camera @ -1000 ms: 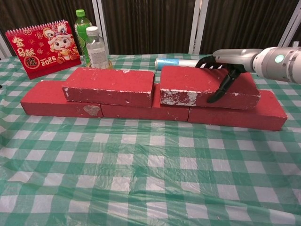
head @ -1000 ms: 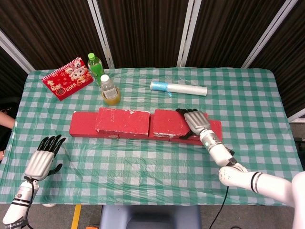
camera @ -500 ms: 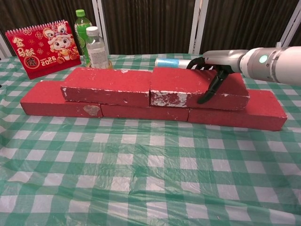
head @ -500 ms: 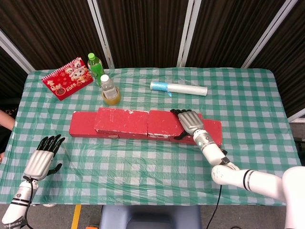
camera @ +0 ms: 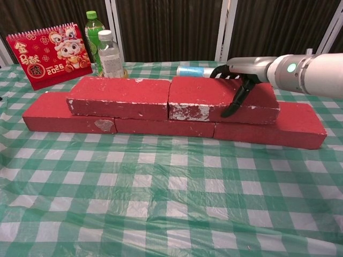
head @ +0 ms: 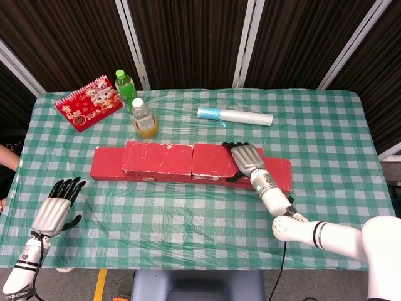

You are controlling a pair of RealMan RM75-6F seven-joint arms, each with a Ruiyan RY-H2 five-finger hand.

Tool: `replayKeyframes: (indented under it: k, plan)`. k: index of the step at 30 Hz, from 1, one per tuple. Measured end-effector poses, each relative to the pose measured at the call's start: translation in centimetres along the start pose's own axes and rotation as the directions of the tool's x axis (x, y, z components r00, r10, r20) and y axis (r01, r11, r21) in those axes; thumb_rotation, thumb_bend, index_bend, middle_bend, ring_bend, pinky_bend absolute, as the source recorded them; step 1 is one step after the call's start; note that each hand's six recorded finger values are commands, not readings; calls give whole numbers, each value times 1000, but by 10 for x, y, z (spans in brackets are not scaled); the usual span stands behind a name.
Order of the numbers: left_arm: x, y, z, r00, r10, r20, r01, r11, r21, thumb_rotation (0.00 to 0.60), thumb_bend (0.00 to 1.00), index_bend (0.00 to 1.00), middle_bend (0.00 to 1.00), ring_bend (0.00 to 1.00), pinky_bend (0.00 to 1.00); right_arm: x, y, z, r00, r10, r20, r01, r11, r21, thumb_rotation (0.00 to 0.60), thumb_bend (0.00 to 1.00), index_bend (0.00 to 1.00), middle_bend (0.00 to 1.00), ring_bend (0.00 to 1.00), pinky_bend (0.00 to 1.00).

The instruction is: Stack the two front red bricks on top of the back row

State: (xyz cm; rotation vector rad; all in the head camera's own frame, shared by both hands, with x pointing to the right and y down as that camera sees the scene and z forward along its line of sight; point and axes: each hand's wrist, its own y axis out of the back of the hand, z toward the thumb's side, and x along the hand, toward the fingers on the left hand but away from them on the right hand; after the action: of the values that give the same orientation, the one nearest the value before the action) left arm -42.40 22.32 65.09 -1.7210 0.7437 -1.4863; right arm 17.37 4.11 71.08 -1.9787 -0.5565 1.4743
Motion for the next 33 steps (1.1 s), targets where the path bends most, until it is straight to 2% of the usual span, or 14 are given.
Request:
replayKeyframes:
  k: [9,14,22,33]
  plan:
    - [1,-2,1,1000,-9,3,9,1000,0,600,291,0,31,0,64,0,-1,0,1000,7,-2,-7,1000,0,600,140,473,364,298,413]
    - [1,-2,1,1000,-11,5,11,1000,-1,600,289,0,34,0,63,1,-3,1,1000,16,-5,-16,1000,-2,600,139,369,363,277,391]
    - [1,-3,2,1000,-13,9,13,1000,-2,600,290,0,36,0,63,1,-3,2,1000,22,-3,-22,1000,2,600,140,139,218,145,346]
    - [1,-3,3,1000,-14,11,14,1000,-3,600,291,0,39,0,63,1,-4,3,1000,26,-2,-26,1000,-8,600,140,11,144,78,314]
